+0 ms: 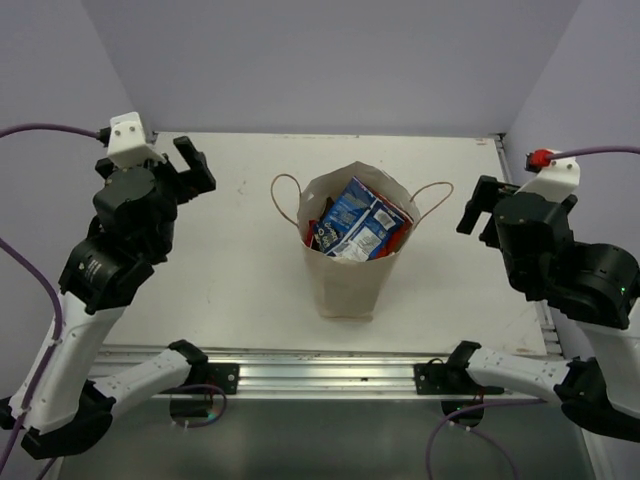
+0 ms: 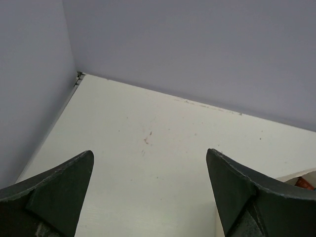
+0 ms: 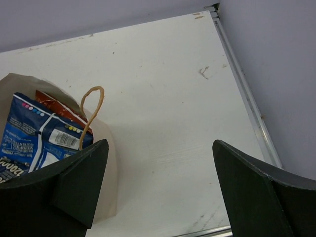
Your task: Place the snacks into the paper bag
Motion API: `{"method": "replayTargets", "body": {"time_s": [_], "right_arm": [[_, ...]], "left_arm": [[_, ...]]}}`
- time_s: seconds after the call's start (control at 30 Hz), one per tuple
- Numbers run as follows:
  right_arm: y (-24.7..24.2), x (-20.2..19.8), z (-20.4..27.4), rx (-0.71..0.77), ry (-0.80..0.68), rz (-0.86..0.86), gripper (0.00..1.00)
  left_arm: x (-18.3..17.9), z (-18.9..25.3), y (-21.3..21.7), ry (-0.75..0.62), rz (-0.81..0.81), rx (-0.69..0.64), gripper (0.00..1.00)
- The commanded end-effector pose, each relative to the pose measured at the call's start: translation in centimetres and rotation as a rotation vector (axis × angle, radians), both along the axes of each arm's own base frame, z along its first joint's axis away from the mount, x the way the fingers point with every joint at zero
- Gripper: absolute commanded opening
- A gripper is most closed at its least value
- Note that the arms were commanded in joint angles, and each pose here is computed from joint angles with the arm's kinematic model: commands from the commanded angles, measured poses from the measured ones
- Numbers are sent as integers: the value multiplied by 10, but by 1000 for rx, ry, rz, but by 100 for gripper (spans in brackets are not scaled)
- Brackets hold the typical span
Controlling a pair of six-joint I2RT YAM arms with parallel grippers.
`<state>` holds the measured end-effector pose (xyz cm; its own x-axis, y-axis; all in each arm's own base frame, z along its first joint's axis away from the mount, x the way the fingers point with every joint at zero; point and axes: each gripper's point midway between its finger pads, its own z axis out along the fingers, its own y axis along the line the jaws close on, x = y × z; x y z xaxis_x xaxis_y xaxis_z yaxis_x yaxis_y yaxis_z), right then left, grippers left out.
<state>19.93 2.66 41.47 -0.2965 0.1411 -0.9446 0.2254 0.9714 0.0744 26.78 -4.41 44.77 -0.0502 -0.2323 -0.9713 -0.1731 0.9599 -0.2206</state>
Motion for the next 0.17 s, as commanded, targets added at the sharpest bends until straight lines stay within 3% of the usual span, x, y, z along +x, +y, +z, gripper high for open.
{"method": "replayTargets", "body": {"time_s": [0.0, 0.13], "right_arm": [[-40, -24, -27, -182, 116, -84, 90], [-50, -26, -23, -199, 86, -121, 91]], "left_arm": [[12, -30, -9, 92, -61, 85, 100], [23, -33, -7, 103, -87, 89, 100]]}}
